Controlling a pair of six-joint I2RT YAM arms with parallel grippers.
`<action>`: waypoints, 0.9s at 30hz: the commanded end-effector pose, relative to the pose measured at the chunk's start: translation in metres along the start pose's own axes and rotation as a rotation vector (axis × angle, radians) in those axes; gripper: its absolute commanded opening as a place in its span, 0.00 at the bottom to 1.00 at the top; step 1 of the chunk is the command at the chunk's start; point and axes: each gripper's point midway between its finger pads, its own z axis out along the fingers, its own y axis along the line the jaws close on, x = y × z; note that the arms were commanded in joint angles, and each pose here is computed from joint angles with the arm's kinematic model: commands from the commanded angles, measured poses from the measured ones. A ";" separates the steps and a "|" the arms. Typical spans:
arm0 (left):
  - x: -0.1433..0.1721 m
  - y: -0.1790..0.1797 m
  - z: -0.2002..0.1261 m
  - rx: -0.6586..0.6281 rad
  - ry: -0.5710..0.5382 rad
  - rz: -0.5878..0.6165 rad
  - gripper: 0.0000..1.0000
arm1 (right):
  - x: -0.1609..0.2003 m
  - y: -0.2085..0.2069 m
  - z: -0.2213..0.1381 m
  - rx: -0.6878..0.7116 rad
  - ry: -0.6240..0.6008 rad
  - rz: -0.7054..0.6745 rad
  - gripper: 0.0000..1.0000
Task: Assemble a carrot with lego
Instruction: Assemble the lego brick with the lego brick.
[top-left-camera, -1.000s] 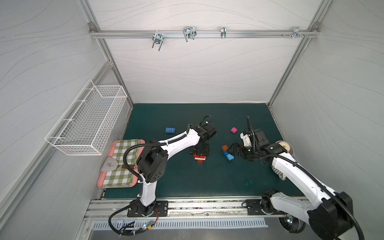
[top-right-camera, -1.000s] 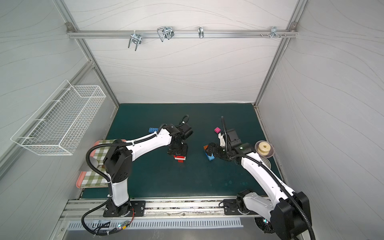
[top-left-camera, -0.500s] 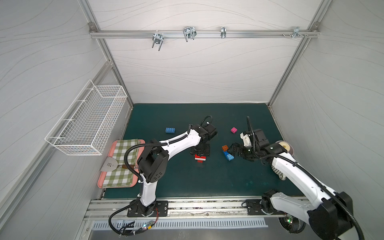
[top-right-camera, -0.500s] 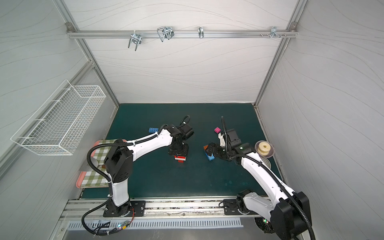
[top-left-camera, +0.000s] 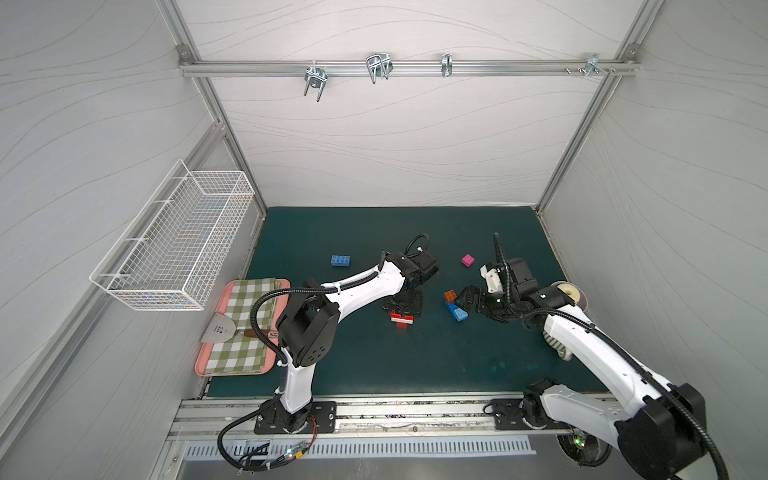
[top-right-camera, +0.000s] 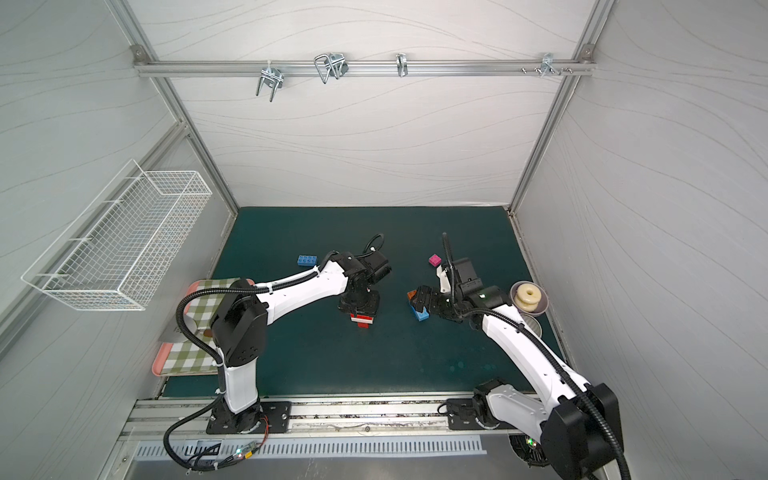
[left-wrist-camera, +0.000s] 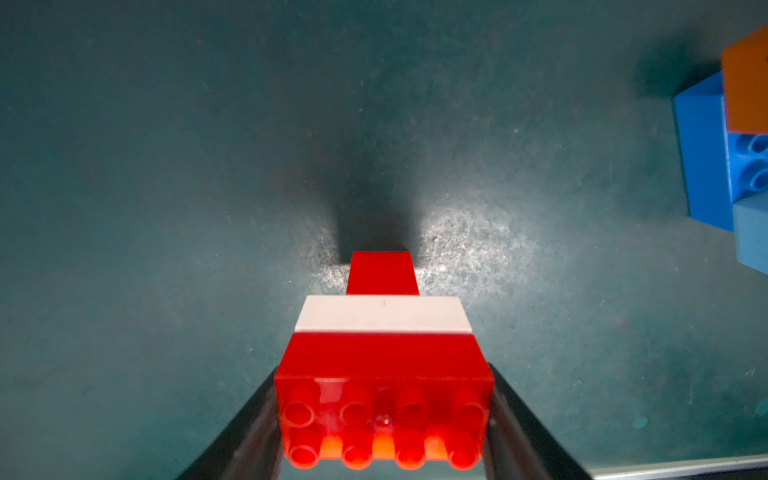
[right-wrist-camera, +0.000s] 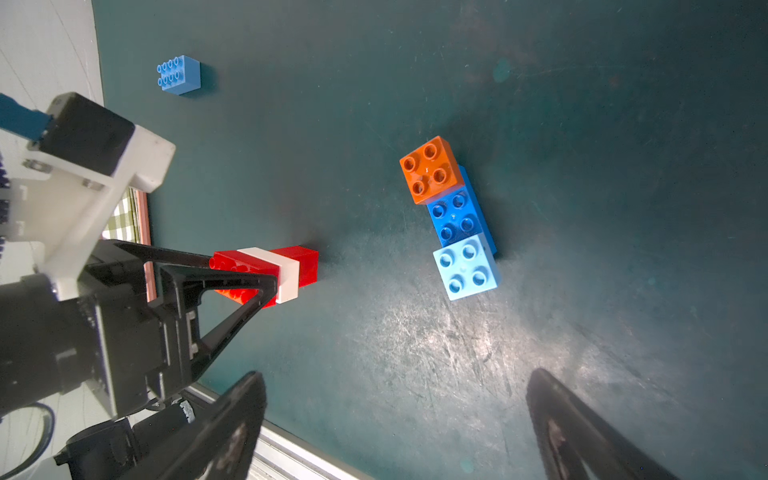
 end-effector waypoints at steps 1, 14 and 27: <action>0.011 0.009 0.020 -0.050 0.046 0.012 0.44 | 0.000 -0.002 -0.003 0.012 -0.003 -0.001 0.99; 0.024 0.009 0.038 -0.072 0.141 0.038 0.44 | -0.001 -0.002 -0.004 0.013 -0.003 0.000 0.99; 0.011 0.010 0.022 -0.064 0.058 0.010 0.71 | -0.004 -0.001 -0.005 0.016 -0.011 -0.004 0.99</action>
